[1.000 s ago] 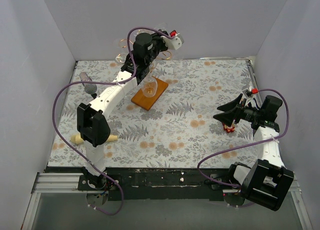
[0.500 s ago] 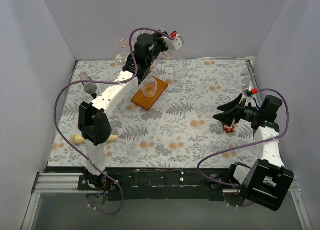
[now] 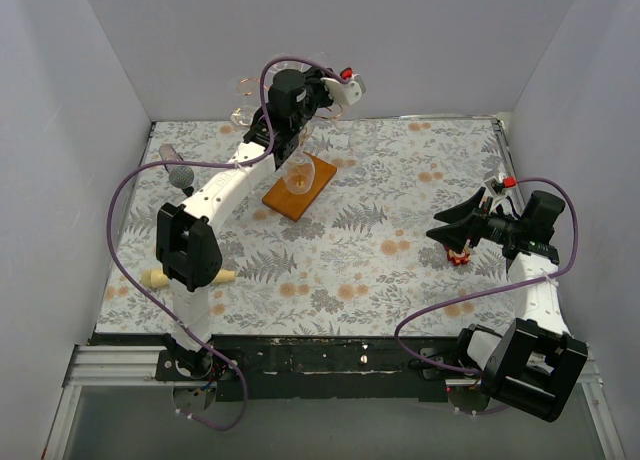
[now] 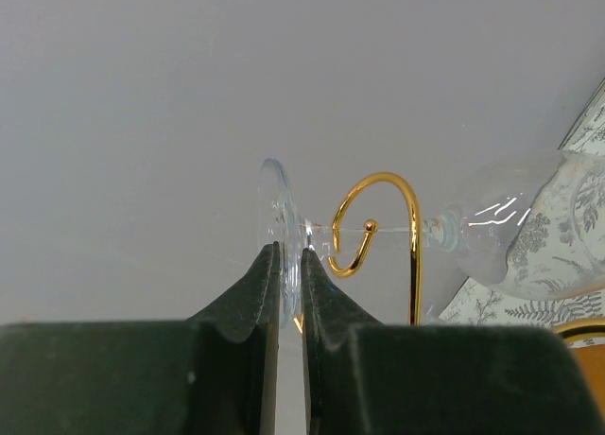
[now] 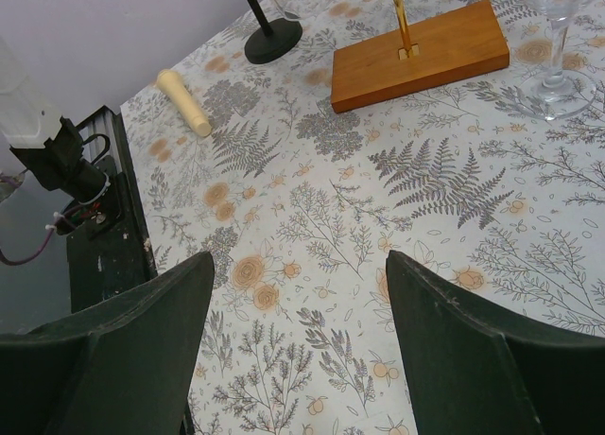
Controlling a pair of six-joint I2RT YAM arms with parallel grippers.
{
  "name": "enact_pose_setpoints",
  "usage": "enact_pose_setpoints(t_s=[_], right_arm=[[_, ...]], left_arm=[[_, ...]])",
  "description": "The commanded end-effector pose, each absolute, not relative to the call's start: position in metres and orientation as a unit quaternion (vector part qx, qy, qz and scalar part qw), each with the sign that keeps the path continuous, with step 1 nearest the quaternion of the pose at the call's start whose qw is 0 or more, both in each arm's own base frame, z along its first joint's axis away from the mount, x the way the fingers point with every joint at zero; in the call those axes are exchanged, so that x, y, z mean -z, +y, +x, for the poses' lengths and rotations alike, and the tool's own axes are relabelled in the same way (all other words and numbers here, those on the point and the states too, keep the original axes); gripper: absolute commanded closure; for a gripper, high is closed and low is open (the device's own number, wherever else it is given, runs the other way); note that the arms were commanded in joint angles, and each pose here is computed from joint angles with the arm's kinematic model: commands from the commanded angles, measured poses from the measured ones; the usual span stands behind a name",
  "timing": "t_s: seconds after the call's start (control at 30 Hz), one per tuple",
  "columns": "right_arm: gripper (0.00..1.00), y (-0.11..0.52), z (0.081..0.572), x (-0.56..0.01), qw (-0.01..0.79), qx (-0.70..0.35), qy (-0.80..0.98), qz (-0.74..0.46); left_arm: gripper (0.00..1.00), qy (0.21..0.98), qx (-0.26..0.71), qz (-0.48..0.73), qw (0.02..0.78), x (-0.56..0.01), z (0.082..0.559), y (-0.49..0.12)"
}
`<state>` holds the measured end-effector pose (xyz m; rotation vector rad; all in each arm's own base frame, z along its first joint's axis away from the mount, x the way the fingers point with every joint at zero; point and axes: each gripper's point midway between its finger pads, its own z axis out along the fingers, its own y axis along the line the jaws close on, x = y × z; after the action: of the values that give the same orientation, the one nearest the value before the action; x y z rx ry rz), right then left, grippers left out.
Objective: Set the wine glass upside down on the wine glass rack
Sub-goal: Turn the wine glass upside down at the wine rack.
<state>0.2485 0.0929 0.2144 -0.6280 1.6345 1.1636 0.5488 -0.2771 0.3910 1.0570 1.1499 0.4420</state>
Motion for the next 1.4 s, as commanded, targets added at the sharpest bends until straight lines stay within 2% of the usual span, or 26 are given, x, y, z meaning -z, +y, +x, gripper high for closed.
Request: enact_pose_setpoints(t_s=[0.0, 0.7, 1.37], right_arm=[[0.19, 0.093, 0.247, -0.221, 0.502, -0.483, 0.664, -0.272], [0.19, 0.093, 0.247, -0.220, 0.499, -0.485, 0.666, -0.268], [0.19, 0.093, 0.247, -0.220, 0.500, -0.485, 0.665, -0.270]], left_arm=[[1.00, 0.479, -0.208, 0.453, 0.722, -0.446, 0.529, -0.263], [1.00, 0.461, -0.216, 0.480, 0.715, -0.448, 0.527, -0.260], [0.89, 0.457, -0.232, 0.471, 0.718, -0.453, 0.527, -0.249]])
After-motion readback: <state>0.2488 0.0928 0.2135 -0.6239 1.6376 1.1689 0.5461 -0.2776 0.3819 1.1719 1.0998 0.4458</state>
